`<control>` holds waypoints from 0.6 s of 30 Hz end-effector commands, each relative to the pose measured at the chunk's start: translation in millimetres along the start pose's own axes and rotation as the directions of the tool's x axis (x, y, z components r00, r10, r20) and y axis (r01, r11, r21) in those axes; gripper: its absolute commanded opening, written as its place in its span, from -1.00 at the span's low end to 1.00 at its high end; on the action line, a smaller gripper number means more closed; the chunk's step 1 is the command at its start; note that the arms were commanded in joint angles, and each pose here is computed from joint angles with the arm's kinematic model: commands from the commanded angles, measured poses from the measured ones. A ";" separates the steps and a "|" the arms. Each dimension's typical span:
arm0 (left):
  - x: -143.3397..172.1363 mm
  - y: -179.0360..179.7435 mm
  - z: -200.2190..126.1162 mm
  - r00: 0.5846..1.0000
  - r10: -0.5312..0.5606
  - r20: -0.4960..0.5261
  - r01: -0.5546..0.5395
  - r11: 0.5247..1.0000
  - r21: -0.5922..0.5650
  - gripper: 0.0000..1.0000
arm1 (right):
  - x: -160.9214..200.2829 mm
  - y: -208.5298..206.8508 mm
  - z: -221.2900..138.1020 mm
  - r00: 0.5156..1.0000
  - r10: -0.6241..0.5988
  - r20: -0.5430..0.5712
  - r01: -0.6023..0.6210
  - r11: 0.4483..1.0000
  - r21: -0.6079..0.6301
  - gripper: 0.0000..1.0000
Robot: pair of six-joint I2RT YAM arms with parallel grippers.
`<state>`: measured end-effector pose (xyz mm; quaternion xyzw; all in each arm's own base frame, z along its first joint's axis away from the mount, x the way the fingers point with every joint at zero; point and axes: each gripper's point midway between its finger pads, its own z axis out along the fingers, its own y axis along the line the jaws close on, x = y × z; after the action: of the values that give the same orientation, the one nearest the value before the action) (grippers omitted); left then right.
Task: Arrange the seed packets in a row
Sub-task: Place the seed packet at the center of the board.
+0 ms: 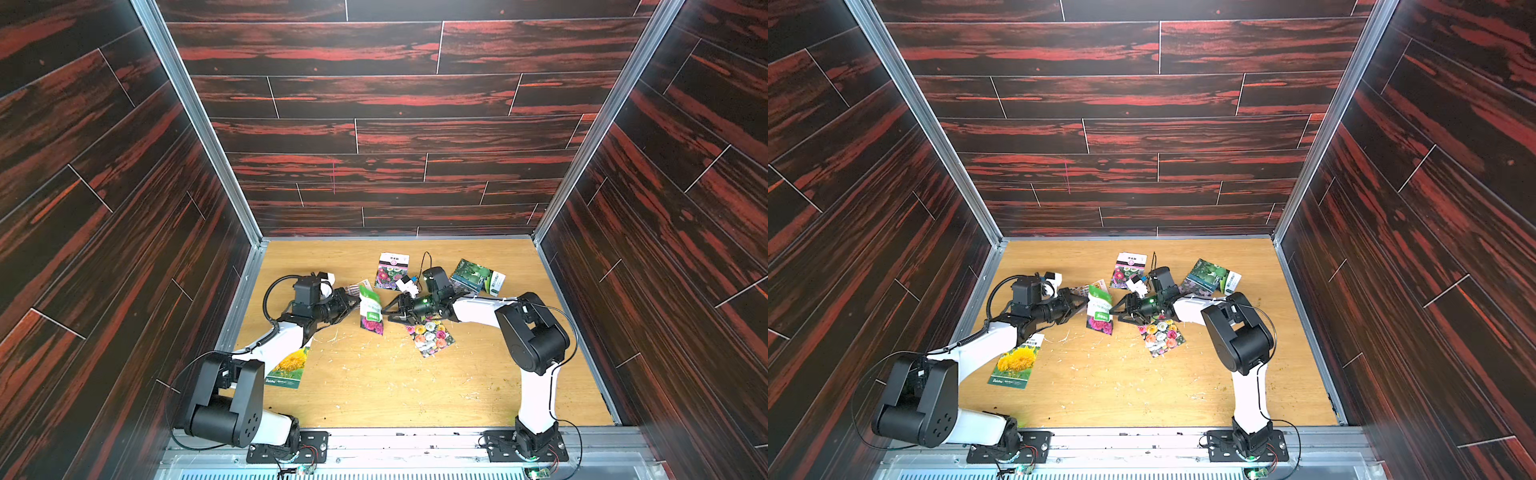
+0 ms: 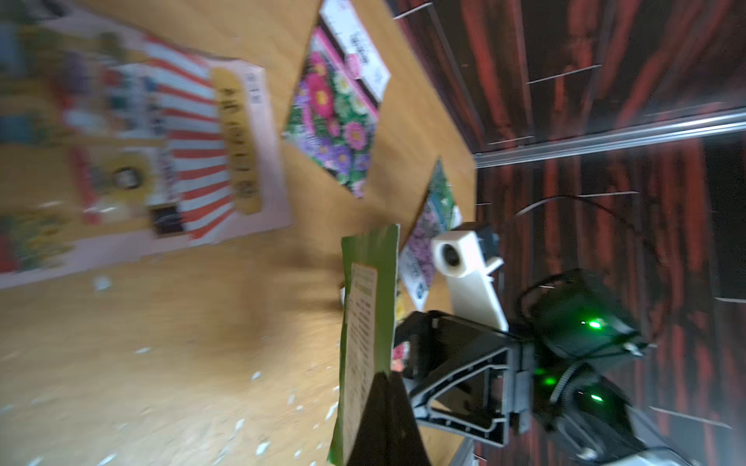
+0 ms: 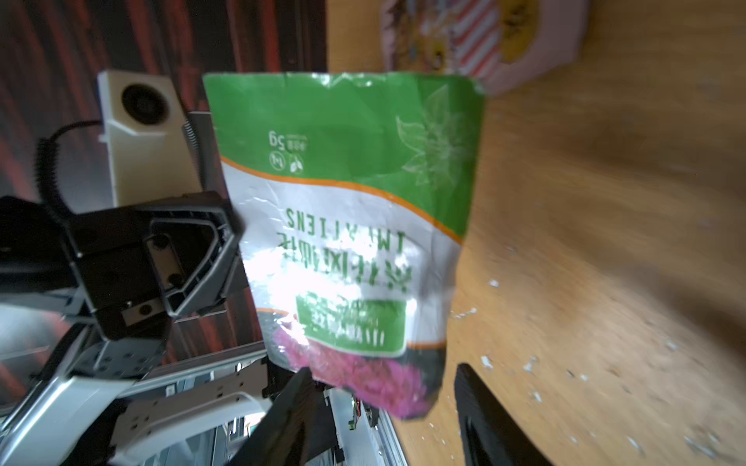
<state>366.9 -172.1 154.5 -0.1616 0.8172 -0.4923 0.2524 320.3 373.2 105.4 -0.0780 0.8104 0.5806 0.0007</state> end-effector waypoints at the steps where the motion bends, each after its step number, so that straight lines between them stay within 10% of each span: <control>1: 3.4 -26.9 0.7 0.999 0.002 -0.035 0.003 0.990 0.144 -1.00 | -4.3 21.3 -5.9 1.000 -0.019 -0.007 0.018 0.989 -0.144 0.18; 18: 8.2 -59.5 -4.2 0.998 -0.007 -0.066 0.025 0.960 0.279 -1.00 | -37.5 0.1 -24.6 0.996 0.035 0.085 -0.021 0.988 -0.156 0.27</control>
<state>366.9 -195.7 188.6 -0.1443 0.7564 -0.5945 0.2316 347.4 360.0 122.0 -0.0494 0.7596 0.6484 0.0145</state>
